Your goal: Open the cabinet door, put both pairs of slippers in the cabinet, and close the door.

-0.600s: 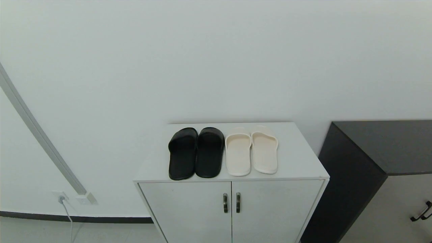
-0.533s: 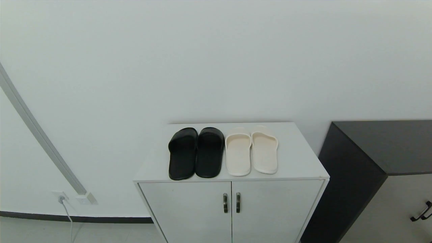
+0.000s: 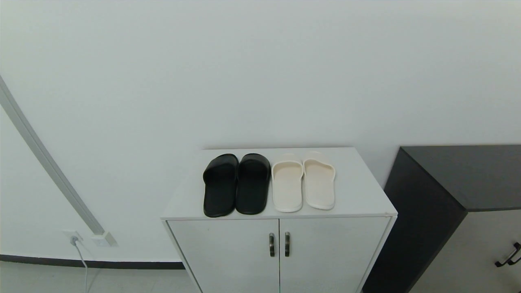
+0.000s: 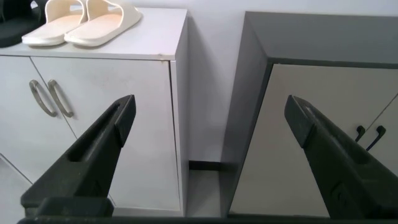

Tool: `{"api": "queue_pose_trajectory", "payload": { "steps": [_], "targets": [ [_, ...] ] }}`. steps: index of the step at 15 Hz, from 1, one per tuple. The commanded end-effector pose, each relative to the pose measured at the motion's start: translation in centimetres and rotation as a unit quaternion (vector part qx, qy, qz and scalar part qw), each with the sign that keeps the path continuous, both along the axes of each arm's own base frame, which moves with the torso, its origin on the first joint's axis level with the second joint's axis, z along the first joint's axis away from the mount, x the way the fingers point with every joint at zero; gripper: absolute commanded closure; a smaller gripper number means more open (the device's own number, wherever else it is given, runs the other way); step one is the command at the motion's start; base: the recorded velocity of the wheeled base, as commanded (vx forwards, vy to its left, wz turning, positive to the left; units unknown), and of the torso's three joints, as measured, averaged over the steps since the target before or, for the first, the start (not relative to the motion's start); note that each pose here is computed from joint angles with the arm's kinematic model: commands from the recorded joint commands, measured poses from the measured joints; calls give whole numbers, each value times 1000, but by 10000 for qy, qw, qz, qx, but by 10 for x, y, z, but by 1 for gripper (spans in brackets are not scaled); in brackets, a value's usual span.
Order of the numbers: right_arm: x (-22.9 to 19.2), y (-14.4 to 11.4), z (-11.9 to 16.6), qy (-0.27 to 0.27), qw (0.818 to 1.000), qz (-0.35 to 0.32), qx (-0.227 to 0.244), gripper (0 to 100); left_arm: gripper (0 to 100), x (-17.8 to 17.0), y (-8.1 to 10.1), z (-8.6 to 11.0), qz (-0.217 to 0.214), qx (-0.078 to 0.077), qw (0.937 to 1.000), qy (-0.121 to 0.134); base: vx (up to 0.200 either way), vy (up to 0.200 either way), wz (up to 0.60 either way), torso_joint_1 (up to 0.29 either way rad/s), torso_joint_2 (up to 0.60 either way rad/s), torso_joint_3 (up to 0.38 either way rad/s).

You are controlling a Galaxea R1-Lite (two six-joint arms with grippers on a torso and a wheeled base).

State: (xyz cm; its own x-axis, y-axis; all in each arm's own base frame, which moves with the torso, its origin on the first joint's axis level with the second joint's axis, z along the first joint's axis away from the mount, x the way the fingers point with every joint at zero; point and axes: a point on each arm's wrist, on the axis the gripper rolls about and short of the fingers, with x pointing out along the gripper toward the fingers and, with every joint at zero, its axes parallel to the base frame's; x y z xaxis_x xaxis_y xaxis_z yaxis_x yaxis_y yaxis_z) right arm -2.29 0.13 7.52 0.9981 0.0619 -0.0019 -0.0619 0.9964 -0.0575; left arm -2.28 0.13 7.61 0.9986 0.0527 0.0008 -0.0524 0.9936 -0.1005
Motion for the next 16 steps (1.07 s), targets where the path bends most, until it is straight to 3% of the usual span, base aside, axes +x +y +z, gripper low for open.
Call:
{"api": "queue_pose_trajectory", "payload": {
  "steps": [1, 6, 7, 8, 9, 10, 12, 16],
  "targets": [
    [0, 0, 0, 13, 10000, 5, -3, 0, 100, 0, 0, 0, 5, -11, 10000, -4, 0, 0, 0, 0, 0, 0],
    [0, 0, 9, -87, 9999, -110, -18, 0, 100, 0, 0, 0, 12, -11, 10000, -4, 0, 0, 0, 0, 0, 0],
    [-9, 0, 69, -625, 9978, -35, 228, 0, 100, 0, 0, 0, 5, -11, 10000, -4, 0, 0, 0, 0, 0, 0],
    [1, 0, 95, -176, 9986, 37, 504, 0, 100, 0, 0, 0, 5, -11, 10000, 4, 0, 0, 0, 0, 0, 0],
    [15, 0, 97, 291, 9990, 141, 316, 0, 100, 0, 0, 0, 12, -11, 10000, -4, 0, 0, 0, 0, 0, 0],
    [31, 1, 84, 801, 9961, 345, 146, 0, 100, 0, 0, 0, 5, -11, 10000, -4, 0, 0, 0, 0, 0, 0],
    [65, 5, 66, 1471, 9859, 762, 251, 0, 100, 0, 0, 0, 5, -11, 10000, 4, 0, 0, 0, 0, 0, 0],
    [121, 23, 67, 1636, 9768, 1289, 496, 0, 100, 0, 0, 0, -3, -3, 10000, 4, 0, 0, 0, 0, 0, 0]
  ]
}}
